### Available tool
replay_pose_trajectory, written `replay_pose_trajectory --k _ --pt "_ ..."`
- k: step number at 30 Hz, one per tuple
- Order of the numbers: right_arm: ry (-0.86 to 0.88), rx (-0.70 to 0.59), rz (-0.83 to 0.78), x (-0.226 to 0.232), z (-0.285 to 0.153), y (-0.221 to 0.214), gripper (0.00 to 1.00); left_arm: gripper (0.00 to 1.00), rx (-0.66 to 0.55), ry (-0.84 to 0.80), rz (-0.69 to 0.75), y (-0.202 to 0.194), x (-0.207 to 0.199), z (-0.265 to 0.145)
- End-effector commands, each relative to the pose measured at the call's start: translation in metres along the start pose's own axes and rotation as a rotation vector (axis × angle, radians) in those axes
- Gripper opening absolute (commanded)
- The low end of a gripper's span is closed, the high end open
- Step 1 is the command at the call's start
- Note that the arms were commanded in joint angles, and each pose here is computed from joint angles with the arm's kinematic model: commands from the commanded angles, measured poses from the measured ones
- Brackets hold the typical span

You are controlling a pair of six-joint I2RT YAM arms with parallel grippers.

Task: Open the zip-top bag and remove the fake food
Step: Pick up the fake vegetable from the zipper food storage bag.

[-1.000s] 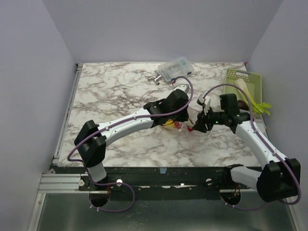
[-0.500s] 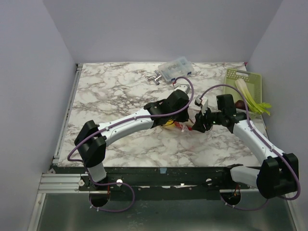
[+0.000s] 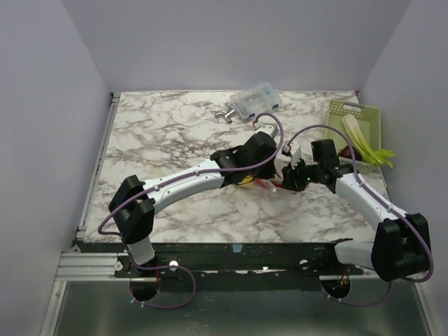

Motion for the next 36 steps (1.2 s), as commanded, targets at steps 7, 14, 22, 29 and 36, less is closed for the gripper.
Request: replay_pose_trajectory --k 7,14,22,29,36 --pt "-0.023 0.066 0.042 -0.005 0.012 -0.016 0.46 0.00 -0.065 -0.025 0.001 0.006 -0.006 -0.004" --pt "-0.005 0.070 0.059 -0.006 0.016 -0.016 0.40 0.00 -0.076 -0.037 0.000 0.004 -0.006 -0.006" --pt "0.017 0.070 0.069 -0.006 0.018 -0.016 0.27 0.00 -0.091 -0.052 -0.003 0.003 -0.006 -0.010" --pt "0.035 0.049 0.070 -0.003 0.018 -0.012 0.31 0.00 -0.087 -0.054 -0.005 0.000 -0.007 -0.010" --pt "0.058 0.047 0.088 -0.001 0.021 -0.013 0.31 0.00 -0.092 -0.064 -0.015 -0.001 -0.009 -0.010"
Point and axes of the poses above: each gripper's point midway between its finger pads, its own z axis out along the fingers, its own x axis along the line the jaws close on, y = z × x, the point moved 6 cm from there along -z, back along the fingers, and after that the axes turned 11 degrees about -z, right-handed, at the moved point
